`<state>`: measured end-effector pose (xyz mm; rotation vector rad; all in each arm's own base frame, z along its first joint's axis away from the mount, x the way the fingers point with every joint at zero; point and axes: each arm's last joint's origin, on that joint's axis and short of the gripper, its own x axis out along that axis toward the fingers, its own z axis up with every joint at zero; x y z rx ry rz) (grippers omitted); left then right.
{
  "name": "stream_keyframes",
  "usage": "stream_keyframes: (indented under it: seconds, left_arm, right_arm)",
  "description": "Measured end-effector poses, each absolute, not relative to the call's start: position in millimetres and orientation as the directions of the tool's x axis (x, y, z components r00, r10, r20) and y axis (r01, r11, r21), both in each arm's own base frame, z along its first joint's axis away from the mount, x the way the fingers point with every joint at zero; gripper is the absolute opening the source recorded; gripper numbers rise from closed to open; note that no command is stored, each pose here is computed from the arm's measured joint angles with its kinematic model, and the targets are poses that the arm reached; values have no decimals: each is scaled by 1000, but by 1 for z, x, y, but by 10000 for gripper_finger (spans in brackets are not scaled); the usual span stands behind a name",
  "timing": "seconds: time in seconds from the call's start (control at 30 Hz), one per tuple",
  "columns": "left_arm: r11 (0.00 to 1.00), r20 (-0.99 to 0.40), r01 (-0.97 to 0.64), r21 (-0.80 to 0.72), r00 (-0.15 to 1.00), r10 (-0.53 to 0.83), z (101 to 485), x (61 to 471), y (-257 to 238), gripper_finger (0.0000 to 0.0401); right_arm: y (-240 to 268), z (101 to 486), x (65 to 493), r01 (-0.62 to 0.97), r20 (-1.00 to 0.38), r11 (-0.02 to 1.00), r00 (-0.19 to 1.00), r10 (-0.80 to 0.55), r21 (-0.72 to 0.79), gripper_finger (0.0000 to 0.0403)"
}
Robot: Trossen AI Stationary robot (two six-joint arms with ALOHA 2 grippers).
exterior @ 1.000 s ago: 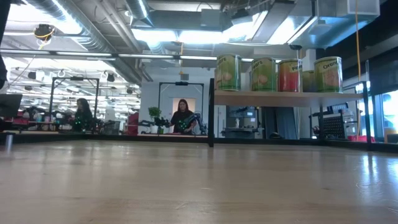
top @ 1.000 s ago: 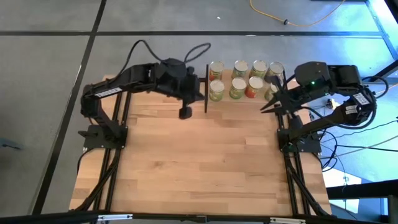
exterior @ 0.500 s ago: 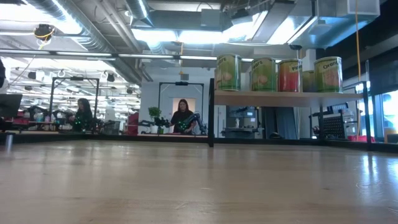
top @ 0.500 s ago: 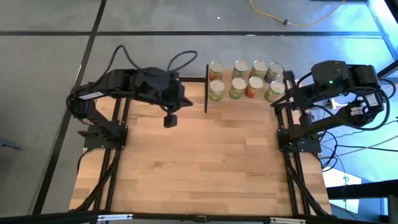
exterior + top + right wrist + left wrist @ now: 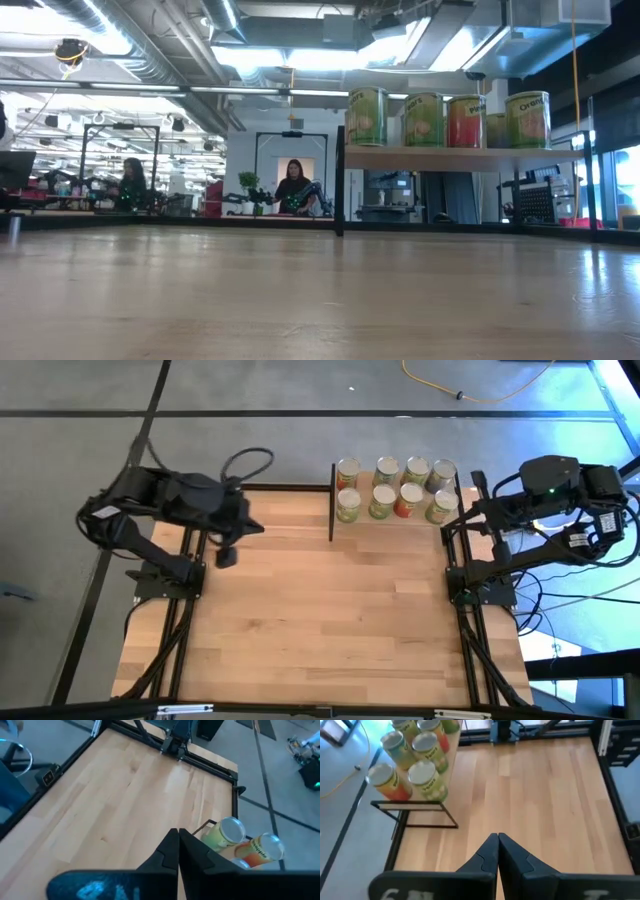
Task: Pick and place cans onto a shelf
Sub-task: Return to Home Position
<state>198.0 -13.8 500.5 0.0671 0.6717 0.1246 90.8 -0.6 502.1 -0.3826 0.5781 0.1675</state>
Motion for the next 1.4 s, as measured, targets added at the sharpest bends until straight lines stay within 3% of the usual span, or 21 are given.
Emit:
stream_keyframes:
  seconds: [0.3, 0.7, 1.0, 1.3, 1.4]
  left_arm:
    - [991, -593, -74, 110, 795, 125, 490, 139, -13, 0]
    - [994, -318, -111, 11, 942, 109, 429, 60, -2, 0]
    - [990, -51, -111, -83, 993, 107, 380, 6, 6, 0]
    - [986, 144, -94, -139, 983, 113, 336, -16, 10, 0]
    - [986, 138, -98, -138, 984, 117, 328, -6, 8, 0]
  right_arm:
    - [-1, 482, 101, -174, -469, 956, 882, 46, -235, 6]
    - [-1, 434, 120, -141, -410, 967, 911, 43, -211, 5]
    - [-2, 407, 100, -35, -311, 992, 950, -6, -124, 5]
    - [-2, 368, 91, -2, -189, 998, 982, -9, -59, 5]
    - [-2, 355, 92, 4, -153, 999, 988, -9, -37, 5]
